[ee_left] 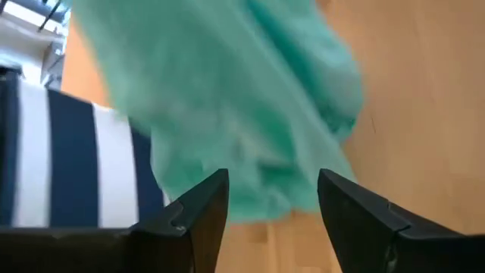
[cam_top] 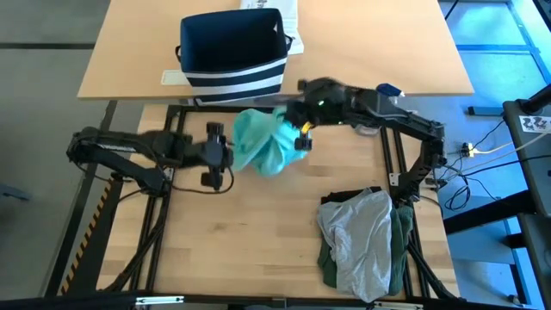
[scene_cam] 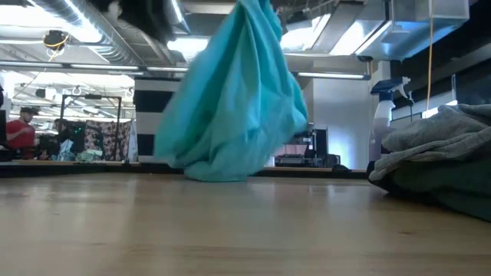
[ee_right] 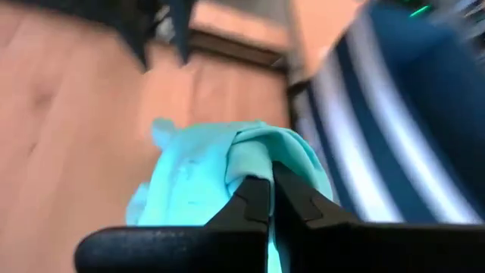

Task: Fold Laundry from Bin
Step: Fold the blue shorts

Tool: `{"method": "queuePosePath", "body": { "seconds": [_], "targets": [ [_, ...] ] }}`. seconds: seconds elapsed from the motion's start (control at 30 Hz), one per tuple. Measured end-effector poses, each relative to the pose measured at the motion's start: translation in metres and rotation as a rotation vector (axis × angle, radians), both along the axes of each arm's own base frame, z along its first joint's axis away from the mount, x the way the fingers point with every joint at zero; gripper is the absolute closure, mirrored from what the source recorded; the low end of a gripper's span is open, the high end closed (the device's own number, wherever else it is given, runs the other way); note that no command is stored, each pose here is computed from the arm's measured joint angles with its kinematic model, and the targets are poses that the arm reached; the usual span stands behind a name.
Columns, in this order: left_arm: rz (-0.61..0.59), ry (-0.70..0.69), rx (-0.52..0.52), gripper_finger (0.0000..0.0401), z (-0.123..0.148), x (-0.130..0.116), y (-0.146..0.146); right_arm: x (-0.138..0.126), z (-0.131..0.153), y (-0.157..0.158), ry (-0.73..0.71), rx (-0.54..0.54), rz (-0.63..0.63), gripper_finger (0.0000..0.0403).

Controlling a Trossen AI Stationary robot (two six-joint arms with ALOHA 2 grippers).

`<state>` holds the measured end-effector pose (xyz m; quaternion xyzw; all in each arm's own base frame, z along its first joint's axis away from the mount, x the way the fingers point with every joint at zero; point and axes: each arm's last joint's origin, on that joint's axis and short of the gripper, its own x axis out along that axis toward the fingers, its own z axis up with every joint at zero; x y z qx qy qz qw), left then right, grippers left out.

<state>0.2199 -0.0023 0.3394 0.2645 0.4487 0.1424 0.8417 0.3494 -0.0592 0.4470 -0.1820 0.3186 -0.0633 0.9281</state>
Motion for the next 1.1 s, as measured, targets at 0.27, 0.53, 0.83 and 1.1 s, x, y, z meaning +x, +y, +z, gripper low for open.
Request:
{"method": "queuePosePath", "body": {
  "seconds": [0.27, 0.53, 0.83, 1.1],
  "targets": [
    [0.036, -0.059, -0.056, 0.025, -0.056, -0.018, -0.022, 0.018, -0.064, 0.027, 0.184, 0.135, 0.048, 0.0403],
    [0.049, -0.095, -0.06, 0.0269, -0.079, -0.02, -0.021, 0.027, -0.165, 0.067, -0.015, 0.344, 0.179, 0.0402],
    [0.061, -0.141, -0.082, 0.027, -0.077, -0.015, -0.015, 0.019, -0.199, 0.093, -0.01, 0.461, 0.285, 0.033],
    [0.05, -0.173, -0.067, 0.027, -0.073, -0.011, -0.01, -0.011, -0.149, 0.083, -0.038, 0.331, 0.187, 0.0195]
  ]
}}
